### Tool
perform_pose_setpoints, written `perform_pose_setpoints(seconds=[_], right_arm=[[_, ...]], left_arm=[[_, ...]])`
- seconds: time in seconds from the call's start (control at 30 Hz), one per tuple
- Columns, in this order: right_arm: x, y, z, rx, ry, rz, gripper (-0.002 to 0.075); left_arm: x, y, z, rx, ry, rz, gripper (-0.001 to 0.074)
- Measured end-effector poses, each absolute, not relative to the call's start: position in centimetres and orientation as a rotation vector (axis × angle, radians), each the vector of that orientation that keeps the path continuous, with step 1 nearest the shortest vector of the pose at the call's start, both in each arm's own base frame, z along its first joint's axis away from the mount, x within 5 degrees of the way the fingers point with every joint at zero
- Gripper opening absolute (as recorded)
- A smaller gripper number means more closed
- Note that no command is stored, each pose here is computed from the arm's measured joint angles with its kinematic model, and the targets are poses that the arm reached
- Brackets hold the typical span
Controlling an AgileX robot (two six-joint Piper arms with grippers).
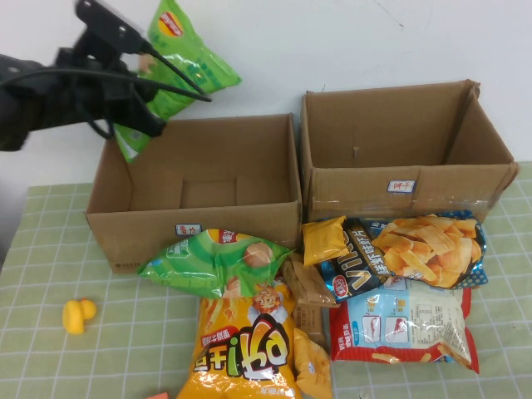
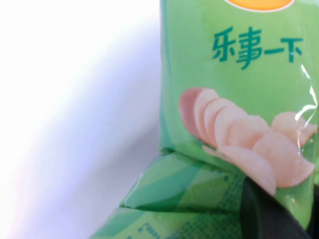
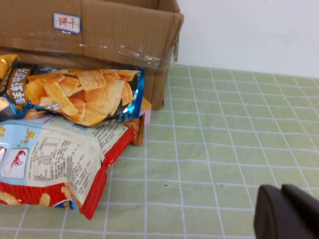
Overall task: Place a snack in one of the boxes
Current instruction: Place the potato chip in the potato chip box
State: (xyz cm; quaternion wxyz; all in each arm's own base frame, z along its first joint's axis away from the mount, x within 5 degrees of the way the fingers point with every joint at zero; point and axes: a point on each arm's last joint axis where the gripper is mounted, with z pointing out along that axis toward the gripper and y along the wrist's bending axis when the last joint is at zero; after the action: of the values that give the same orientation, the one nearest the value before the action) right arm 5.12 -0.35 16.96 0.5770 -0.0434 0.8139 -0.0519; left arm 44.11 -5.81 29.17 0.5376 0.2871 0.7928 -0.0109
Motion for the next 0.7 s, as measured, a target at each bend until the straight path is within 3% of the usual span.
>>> perform_pose_setpoints(seconds=[0.2,0.4,0.57,0.7], right_arm=[[5.1,-0.3,17.0,-0.102,1.905,-0.121,-0.0002],[5.1,-0.3,17.0,-0.102,1.905,-0.121,-0.0002],[5.1,-0.3,17.0,-0.102,1.905,-0.121,-0.0002],[5.1,-0.3,17.0,-0.102,1.905,-0.121,-0.0002]], left_arm=[[48.0,-6.3,23.7,0.703,1.971,-0.073,0.008],[48.7,-6.5,19.8,0.726,2.055,-0.117,0.0255],[48.7,-6.4,20.3,0.711,2.053,-0.115,0.044],[47.7,-6.6,23.4,0.772,1.995,-0.104,0.0484]])
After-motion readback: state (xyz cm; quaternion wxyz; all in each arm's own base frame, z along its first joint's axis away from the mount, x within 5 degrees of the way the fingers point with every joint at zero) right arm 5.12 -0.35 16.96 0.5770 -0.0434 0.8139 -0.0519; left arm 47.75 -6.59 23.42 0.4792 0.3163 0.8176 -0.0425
